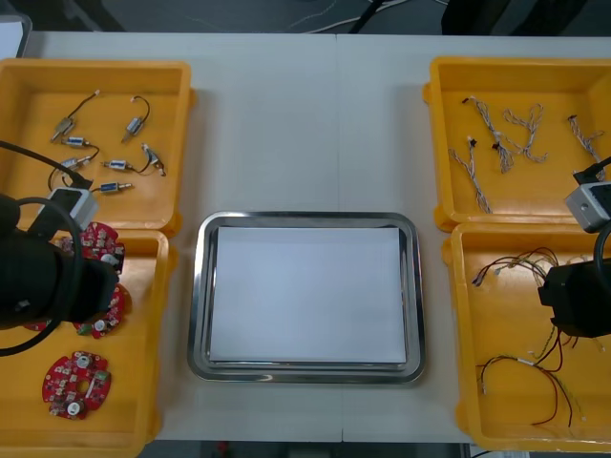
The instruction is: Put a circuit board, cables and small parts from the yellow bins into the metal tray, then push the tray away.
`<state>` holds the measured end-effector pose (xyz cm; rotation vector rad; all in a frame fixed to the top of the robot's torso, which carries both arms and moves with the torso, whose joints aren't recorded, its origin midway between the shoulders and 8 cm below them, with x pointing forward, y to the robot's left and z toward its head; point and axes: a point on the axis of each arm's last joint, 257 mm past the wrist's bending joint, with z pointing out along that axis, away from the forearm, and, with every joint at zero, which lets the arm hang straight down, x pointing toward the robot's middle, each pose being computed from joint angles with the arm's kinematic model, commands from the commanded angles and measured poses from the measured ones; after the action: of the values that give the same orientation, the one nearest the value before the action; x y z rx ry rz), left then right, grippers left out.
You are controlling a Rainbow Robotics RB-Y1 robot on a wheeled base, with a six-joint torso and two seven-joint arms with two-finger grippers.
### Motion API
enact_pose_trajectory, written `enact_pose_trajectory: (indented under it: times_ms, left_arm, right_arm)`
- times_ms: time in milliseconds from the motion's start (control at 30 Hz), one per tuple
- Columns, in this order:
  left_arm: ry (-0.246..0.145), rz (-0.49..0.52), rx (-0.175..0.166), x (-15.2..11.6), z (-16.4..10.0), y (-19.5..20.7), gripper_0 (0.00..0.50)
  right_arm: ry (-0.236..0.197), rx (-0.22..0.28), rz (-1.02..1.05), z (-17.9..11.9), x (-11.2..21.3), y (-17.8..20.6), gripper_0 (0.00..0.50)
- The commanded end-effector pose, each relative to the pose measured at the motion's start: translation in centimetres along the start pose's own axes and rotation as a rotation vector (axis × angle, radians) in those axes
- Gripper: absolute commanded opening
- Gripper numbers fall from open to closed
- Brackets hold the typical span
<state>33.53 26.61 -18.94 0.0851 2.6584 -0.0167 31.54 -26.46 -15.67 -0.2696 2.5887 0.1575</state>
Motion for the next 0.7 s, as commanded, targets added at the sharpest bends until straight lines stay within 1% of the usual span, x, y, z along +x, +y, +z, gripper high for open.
enact_pose_trajectory:
  times_ms: [33, 67, 333, 467, 533, 700]
  left_arm:
    - [-0.047, 0.102, 0.039, -1.2, -0.5, -3.5, 0.000]
    - [-0.047, 0.099, 0.041, -1.3, -0.4, -3.9, 0.000]
    - [-0.044, 0.085, 0.093, -2.0, -0.1, -8.0, 0.000]
    - [-0.040, 0.092, 0.108, -2.5, 0.2, -9.3, 0.000]
    - [-0.043, 0.097, 0.102, -2.9, 0.7, -9.9, 0.000]
    - [-0.035, 0.110, 0.074, -2.8, 2.3, -11.1, 0.000]
  right_arm:
    - [0.000, 0.033, -0.011, -0.5, 0.2, -0.3, 0.000]
    - [0.000, 0.033, -0.011, -0.5, 0.2, -0.3, 0.000]
    - [0.000, 0.033, -0.011, -0.5, 0.2, -0.3, 0.000]
    - [0.000, 0.033, -0.011, -0.5, 0.2, -0.3, 0.000]
    - [0.000, 0.033, -0.011, -0.5, 0.2, -0.3, 0.000]
    - [0.000, 0.033, -0.011, -0.5, 0.2, -0.3, 0.000]
